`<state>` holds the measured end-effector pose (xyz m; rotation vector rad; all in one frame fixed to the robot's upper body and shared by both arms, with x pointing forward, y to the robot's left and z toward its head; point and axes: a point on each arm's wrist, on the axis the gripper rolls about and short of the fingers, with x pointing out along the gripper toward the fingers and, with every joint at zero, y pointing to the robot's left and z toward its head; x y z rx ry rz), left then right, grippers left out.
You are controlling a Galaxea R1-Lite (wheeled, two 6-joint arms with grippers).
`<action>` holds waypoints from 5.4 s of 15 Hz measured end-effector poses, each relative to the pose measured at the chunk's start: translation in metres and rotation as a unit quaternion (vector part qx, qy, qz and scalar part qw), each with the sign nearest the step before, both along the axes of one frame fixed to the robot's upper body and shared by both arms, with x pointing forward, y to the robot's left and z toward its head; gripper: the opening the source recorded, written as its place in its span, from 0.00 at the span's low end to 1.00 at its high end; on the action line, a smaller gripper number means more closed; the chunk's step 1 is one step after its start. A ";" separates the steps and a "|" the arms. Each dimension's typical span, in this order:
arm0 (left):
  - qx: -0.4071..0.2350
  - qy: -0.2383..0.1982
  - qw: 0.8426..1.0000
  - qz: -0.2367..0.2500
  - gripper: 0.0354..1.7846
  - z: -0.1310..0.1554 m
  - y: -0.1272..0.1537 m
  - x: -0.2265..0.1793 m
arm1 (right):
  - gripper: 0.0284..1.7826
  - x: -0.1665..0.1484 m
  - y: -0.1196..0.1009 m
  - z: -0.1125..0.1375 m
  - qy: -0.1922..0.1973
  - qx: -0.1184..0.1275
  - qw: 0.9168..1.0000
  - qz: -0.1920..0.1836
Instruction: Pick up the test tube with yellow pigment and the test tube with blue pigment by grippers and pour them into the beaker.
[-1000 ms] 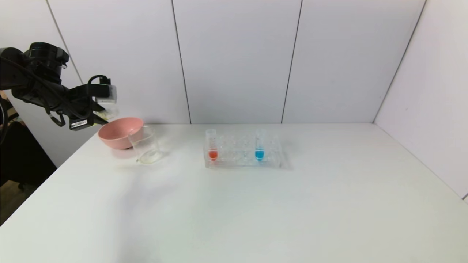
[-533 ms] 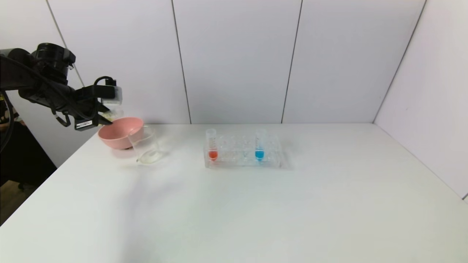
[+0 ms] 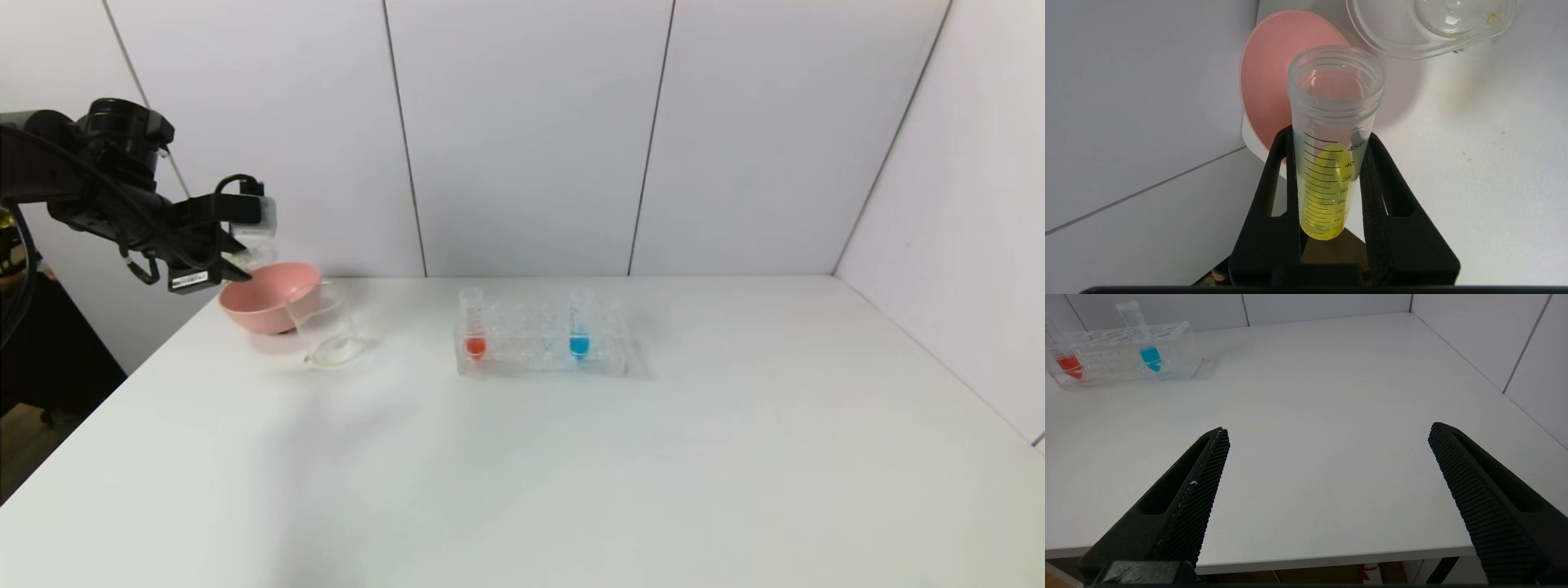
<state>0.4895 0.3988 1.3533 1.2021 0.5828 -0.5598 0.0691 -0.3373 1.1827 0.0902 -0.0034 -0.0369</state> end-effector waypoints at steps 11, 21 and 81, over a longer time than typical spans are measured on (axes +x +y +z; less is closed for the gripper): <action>0.068 0.000 0.998 -0.006 0.23 -0.001 -0.006 0.003 | 1.00 0.000 0.000 0.000 0.000 0.000 1.000 0.000; 0.103 0.000 0.994 -0.025 0.23 -0.002 -0.011 0.005 | 1.00 0.000 0.000 0.000 0.000 0.000 1.000 0.000; 0.207 0.016 0.976 -0.063 0.23 -0.003 -0.040 0.007 | 1.00 0.000 0.000 0.000 0.000 0.000 1.000 0.000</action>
